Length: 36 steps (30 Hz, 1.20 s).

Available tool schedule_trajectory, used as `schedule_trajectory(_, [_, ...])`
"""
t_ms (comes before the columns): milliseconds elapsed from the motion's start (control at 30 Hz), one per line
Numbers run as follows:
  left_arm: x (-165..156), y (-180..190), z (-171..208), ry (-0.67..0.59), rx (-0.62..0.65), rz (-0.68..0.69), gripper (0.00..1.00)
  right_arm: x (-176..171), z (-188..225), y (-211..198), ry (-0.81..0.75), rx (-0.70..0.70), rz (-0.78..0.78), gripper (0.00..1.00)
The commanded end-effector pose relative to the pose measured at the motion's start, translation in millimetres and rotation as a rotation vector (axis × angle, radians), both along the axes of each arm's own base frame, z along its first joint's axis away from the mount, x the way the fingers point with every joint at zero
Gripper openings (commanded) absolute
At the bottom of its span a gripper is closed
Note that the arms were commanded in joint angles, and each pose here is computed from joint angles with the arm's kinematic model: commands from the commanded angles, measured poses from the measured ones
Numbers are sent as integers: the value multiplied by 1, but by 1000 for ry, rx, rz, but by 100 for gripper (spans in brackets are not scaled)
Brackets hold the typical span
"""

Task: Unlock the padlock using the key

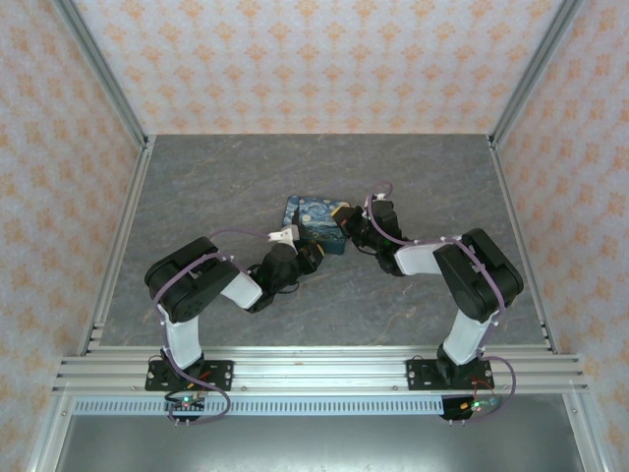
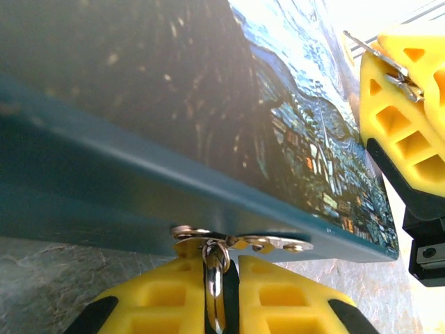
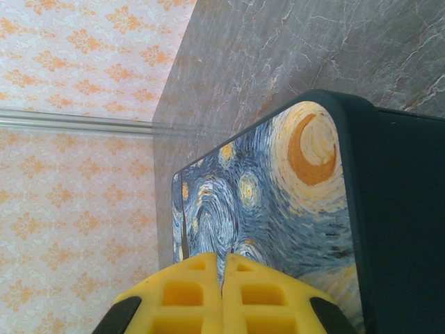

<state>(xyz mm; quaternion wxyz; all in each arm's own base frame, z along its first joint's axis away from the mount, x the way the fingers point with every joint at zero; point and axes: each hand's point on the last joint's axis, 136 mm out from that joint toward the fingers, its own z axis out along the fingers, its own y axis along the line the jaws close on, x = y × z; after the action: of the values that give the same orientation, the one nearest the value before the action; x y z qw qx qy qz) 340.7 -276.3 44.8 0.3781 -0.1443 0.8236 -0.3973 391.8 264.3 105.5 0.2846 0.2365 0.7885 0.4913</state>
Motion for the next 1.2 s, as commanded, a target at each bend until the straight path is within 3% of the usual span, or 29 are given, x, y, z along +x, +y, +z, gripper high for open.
schedule_trajectory(0, [6, -8, 14, -47, -9, -10, 7, -22, -48, -7, 159, -79, 19, 0])
schedule_trajectory(67, [6, -8, 16, -44, -7, -12, 0, -21, -33, -5, 131, -60, 30, 0])
schedule_trajectory(367, [-3, 3, 23, 39, -30, -6, 0, -63, 31, -13, -11, -41, 144, 0])
schedule_trajectory(700, [-6, 4, 64, 40, -96, -59, 0, -134, 31, -26, -148, 79, 276, 0])
schedule_trajectory(1167, [-5, -11, 82, 53, -284, -81, 0, -146, 32, -34, -196, 113, 251, 0])
